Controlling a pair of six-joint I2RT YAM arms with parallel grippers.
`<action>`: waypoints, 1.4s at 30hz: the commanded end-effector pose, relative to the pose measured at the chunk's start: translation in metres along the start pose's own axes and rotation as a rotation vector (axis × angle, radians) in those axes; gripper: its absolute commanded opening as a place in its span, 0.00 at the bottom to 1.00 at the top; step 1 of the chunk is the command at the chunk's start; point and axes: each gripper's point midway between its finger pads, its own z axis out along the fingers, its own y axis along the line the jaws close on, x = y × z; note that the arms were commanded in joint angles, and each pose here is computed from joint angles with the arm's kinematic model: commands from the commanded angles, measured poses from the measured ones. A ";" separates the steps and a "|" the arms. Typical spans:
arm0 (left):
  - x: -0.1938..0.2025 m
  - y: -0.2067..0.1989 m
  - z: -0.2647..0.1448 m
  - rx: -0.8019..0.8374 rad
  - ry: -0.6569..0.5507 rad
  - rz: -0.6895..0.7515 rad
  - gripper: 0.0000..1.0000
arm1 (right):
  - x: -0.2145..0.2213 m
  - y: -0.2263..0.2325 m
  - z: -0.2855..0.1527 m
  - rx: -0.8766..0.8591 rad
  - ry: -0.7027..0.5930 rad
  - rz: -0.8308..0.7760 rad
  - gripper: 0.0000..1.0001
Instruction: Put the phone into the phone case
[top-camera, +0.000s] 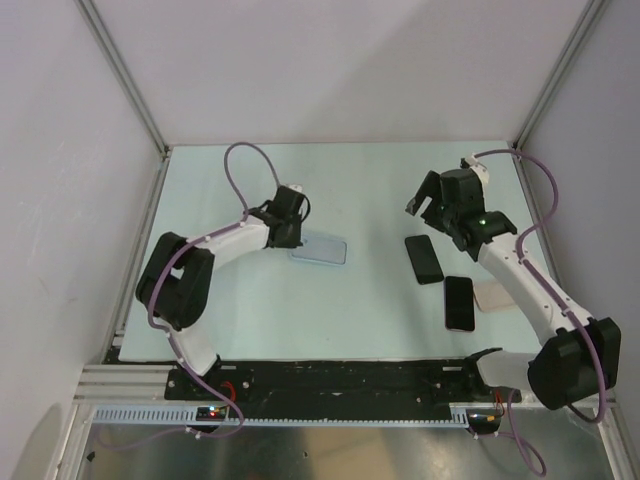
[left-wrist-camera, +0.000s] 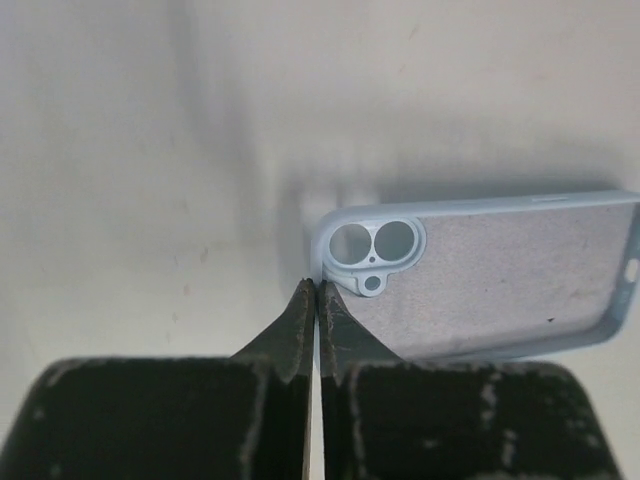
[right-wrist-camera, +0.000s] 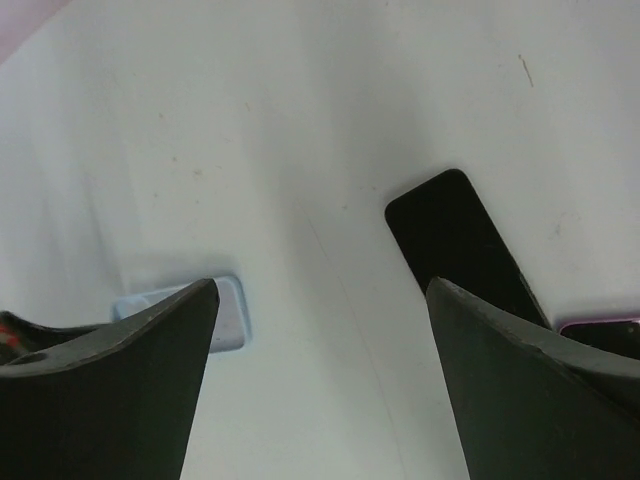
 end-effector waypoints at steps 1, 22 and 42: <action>-0.052 -0.035 -0.028 0.260 -0.140 0.423 0.00 | 0.004 -0.006 0.022 -0.035 0.054 -0.088 0.93; -0.018 -0.053 -0.013 0.479 0.030 0.677 0.00 | 0.097 -0.095 0.122 0.047 0.467 -0.031 0.99; -0.033 -0.025 -0.015 0.333 0.004 0.734 0.00 | 0.159 -0.082 0.072 0.104 0.607 -0.146 0.99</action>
